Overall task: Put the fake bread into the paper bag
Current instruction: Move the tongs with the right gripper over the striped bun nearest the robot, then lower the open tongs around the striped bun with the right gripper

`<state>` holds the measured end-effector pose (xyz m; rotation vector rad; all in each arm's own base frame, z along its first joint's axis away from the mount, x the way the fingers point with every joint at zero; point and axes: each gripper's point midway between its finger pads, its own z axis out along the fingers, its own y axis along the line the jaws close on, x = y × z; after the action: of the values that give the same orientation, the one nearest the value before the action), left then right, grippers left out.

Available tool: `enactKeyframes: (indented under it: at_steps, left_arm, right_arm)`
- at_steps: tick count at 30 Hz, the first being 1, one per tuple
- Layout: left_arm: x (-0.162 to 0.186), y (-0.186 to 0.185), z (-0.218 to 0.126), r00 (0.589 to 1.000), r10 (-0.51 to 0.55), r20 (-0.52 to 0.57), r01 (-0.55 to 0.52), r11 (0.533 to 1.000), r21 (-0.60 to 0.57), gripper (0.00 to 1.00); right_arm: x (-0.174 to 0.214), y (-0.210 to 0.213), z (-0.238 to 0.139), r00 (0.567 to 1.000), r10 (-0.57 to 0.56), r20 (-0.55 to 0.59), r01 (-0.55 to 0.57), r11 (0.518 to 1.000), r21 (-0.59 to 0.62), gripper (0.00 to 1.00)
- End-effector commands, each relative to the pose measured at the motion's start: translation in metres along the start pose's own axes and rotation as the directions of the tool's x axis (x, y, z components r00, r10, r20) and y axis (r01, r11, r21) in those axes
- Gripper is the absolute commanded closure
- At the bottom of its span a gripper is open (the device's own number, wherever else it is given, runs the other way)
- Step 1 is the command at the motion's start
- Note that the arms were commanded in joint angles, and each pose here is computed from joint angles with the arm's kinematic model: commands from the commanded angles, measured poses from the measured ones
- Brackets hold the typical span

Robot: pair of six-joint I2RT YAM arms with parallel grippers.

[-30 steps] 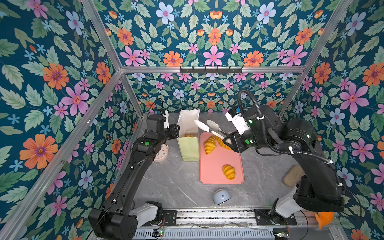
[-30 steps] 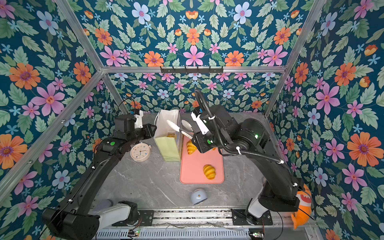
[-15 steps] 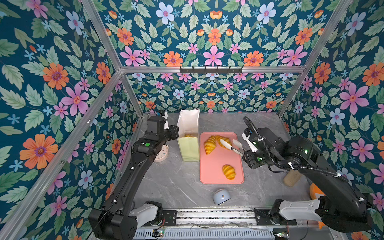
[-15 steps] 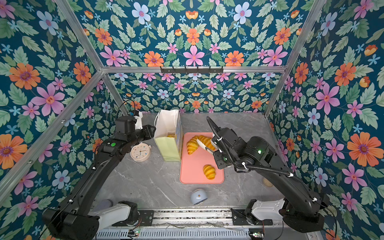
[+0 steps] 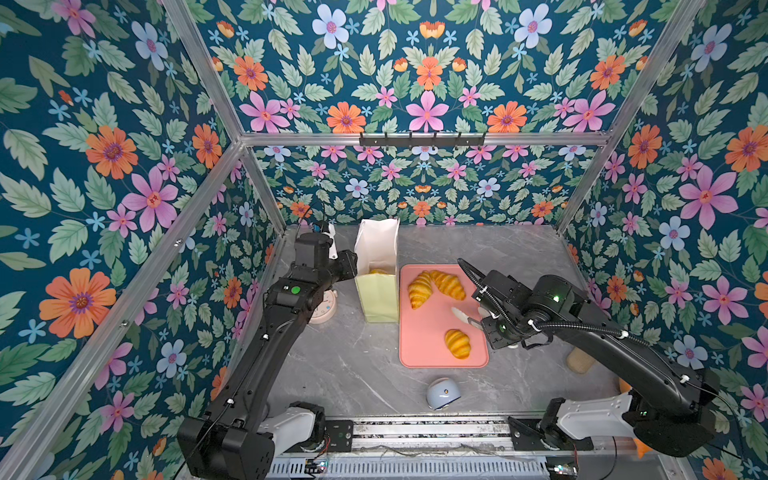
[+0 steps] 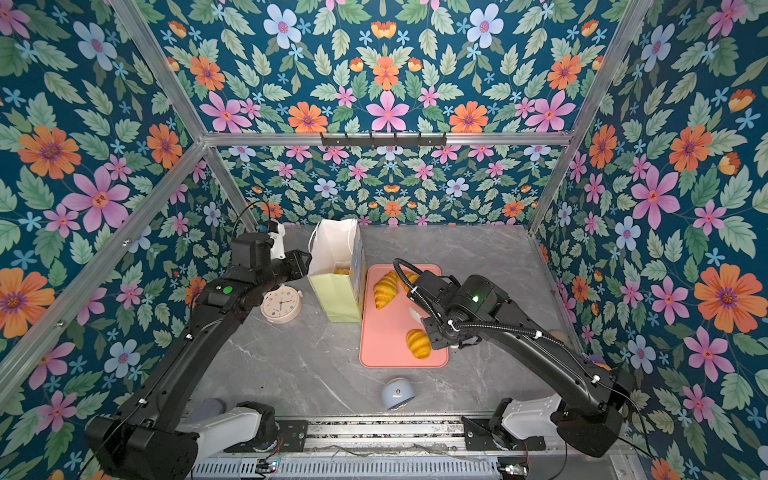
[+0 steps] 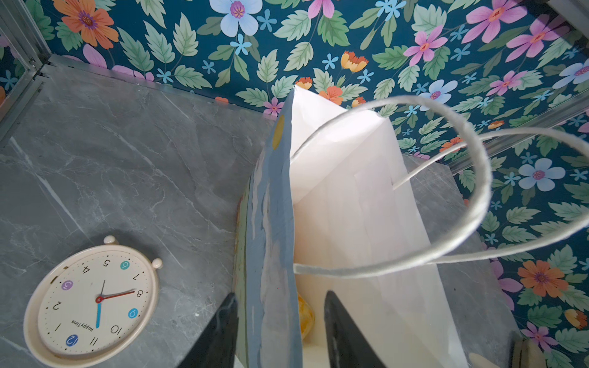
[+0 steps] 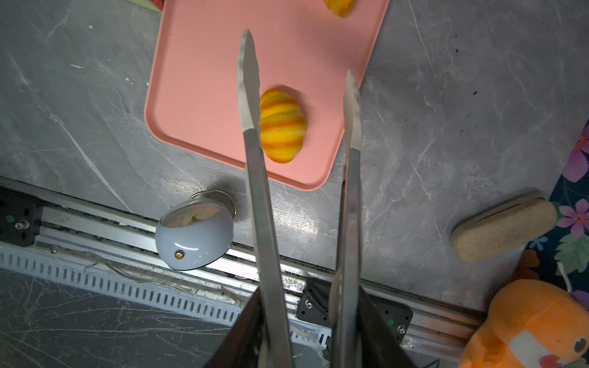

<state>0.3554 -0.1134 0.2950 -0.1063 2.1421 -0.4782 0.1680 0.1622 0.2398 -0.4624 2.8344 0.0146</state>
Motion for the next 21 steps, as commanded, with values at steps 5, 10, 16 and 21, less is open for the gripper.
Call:
enactKeyframes:
  at_steps: [5,10,16,21]
  left_arm:
    - [-0.004,0.0,0.002,1.0,0.005,0.02,-0.005,1.0,0.001,0.54]
    - [-0.004,0.0,0.002,1.0,0.004,0.02,-0.004,1.0,-0.001,0.54]
    - [-0.003,0.001,0.002,1.0,0.005,0.019,-0.005,1.0,-0.003,0.54]
    - [-0.001,0.002,0.003,1.0,0.006,0.016,-0.006,1.0,-0.004,0.54]
  right_arm:
    - [0.016,0.009,0.019,0.995,0.033,-0.093,-0.036,0.999,-0.024,0.59]
    - [0.026,0.011,0.029,0.989,0.04,-0.144,-0.044,0.999,-0.023,0.59]
    - [0.03,0.019,0.038,0.985,0.041,-0.167,-0.047,0.998,-0.031,0.58]
    - [0.032,0.024,0.045,0.981,0.017,-0.194,-0.016,1.0,0.006,0.58]
